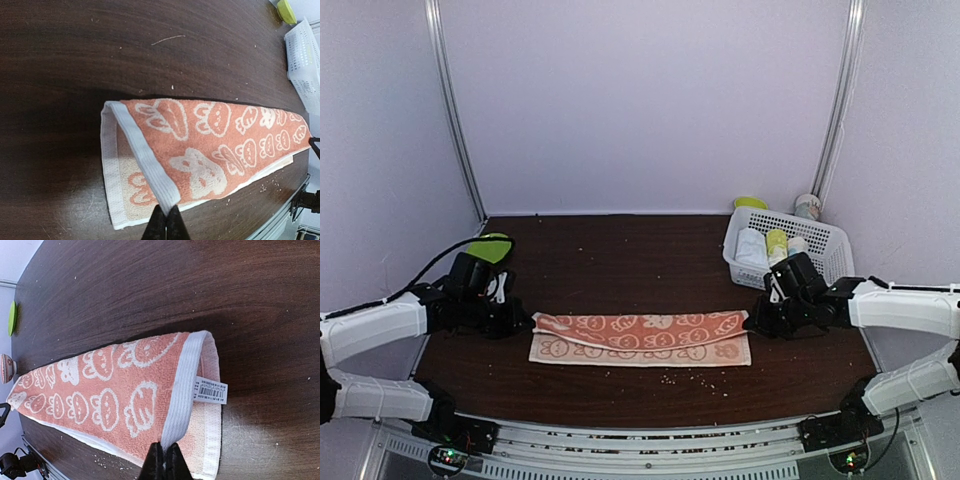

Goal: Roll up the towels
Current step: Fold the towel at the center of the board, then smooth out the towel at the center of the board.

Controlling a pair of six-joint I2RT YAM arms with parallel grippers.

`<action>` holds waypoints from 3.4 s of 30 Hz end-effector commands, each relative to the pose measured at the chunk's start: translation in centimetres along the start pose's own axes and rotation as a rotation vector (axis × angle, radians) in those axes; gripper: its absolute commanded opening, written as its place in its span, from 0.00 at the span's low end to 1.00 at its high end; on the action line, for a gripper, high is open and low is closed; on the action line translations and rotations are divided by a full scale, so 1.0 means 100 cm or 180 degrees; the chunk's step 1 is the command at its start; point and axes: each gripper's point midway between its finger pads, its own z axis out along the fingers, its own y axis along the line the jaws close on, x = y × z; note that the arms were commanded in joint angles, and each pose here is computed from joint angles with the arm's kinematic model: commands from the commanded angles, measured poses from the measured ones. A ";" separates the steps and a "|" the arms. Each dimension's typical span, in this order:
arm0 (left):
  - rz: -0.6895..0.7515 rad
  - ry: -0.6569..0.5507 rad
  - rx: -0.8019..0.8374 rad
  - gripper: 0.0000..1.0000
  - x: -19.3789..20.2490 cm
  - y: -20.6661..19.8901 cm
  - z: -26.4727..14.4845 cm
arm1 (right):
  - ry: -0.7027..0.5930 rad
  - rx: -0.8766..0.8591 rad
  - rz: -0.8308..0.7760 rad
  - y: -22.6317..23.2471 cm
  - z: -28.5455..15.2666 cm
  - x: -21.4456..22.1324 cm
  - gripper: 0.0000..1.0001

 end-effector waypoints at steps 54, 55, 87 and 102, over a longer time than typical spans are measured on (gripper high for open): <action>0.0000 0.0110 -0.0315 0.00 0.023 0.034 0.010 | 0.0203 0.0208 -0.0093 -0.027 0.013 0.057 0.00; -0.0004 0.0122 -0.0311 0.00 0.024 0.034 0.011 | 0.0213 0.0211 -0.0091 -0.027 0.014 0.058 0.00; 0.0127 0.0049 -0.0237 0.67 0.009 0.009 -0.027 | -0.0022 0.0499 -0.0397 -0.019 -0.009 0.026 0.43; 0.0256 -0.0030 -0.0211 0.60 -0.011 -0.006 -0.032 | 0.0235 0.1030 -0.0547 -0.054 0.019 0.038 0.20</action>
